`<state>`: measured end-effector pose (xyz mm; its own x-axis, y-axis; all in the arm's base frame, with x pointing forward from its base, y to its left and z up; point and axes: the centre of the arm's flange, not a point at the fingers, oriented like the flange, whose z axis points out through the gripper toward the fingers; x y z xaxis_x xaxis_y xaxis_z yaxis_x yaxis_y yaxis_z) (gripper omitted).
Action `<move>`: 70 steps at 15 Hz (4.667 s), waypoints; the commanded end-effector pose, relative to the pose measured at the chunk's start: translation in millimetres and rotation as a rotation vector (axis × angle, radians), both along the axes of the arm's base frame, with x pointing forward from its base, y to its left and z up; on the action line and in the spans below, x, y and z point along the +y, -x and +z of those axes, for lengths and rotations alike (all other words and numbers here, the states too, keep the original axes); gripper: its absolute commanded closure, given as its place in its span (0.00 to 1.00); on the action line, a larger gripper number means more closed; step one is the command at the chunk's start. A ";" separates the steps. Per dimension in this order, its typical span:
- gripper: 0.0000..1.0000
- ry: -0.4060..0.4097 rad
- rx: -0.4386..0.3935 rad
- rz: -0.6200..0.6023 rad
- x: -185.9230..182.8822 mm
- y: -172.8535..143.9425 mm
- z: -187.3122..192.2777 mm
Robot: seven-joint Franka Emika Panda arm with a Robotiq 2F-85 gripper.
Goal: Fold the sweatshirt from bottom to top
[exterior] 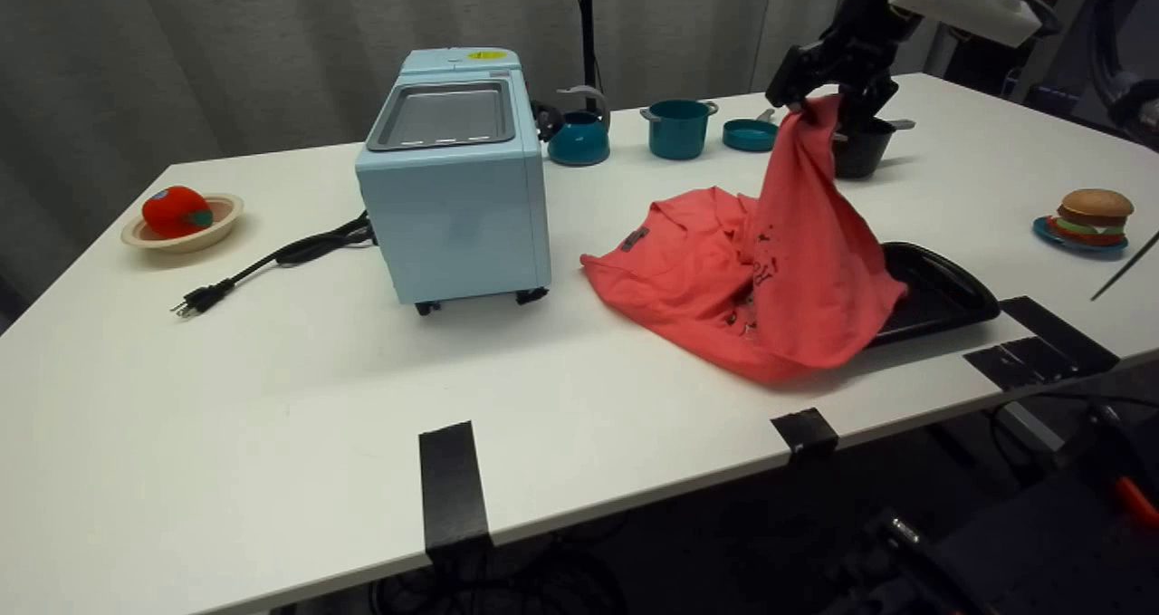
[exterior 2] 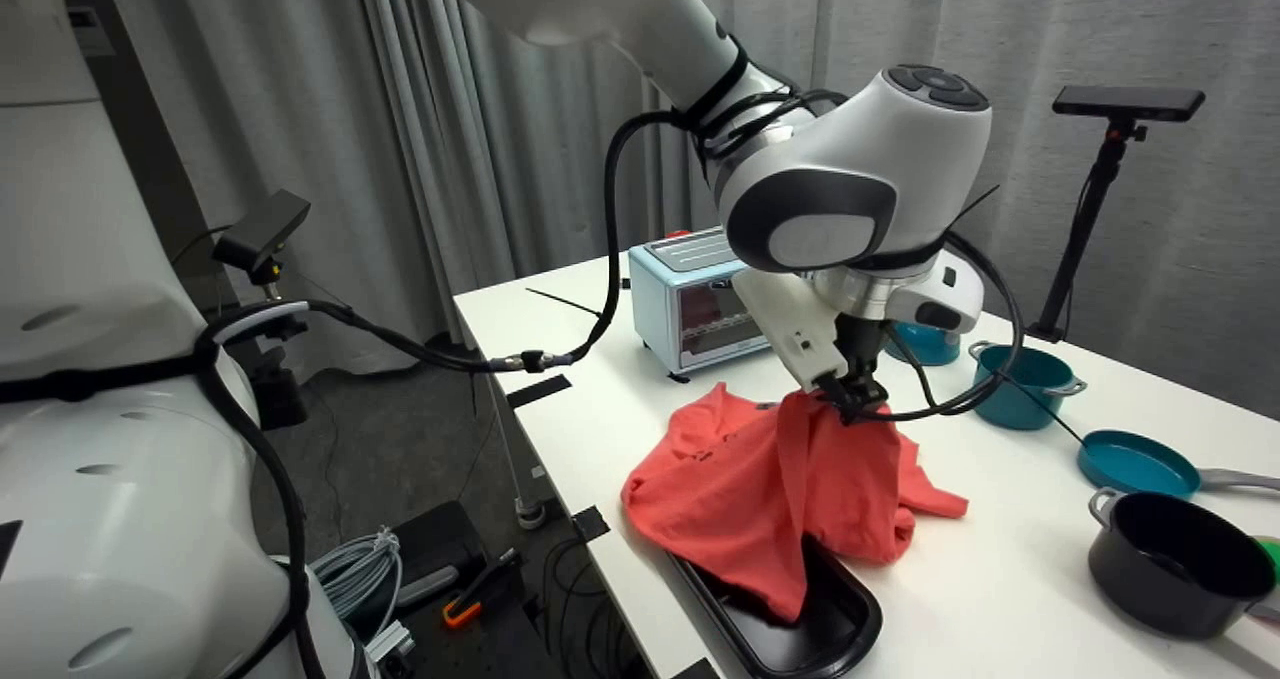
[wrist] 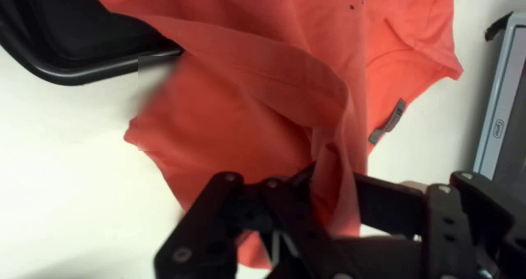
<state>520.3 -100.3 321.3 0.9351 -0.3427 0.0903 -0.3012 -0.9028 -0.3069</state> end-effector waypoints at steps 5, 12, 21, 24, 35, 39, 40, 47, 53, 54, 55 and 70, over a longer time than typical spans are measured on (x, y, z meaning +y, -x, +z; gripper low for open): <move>0.44 0.032 -0.173 -0.072 25.9 -28.0 -3.4; 0.00 0.097 -0.124 -0.054 6.9 4.9 -25.2; 0.00 0.068 0.143 -0.008 -45.0 71.8 -91.6; 0.00 0.044 0.185 0.007 -44.5 82.3 -111.3; 0.27 0.052 0.299 0.013 -37.2 96.6 -171.1; 0.59 0.058 0.307 0.009 -42.3 98.3 -180.4; 0.66 0.060 0.306 0.010 -42.5 97.8 -180.0; 1.00 0.084 0.265 0.036 -41.6 93.8 -159.1; 1.00 0.121 0.119 0.073 -20.0 87.0 -101.4; 1.00 0.115 0.094 0.080 -13.6 83.3 -91.4; 1.00 0.107 0.064 0.087 -2.6 79.3 -79.9; 1.00 -0.066 -0.256 0.237 162.3 48.2 20.7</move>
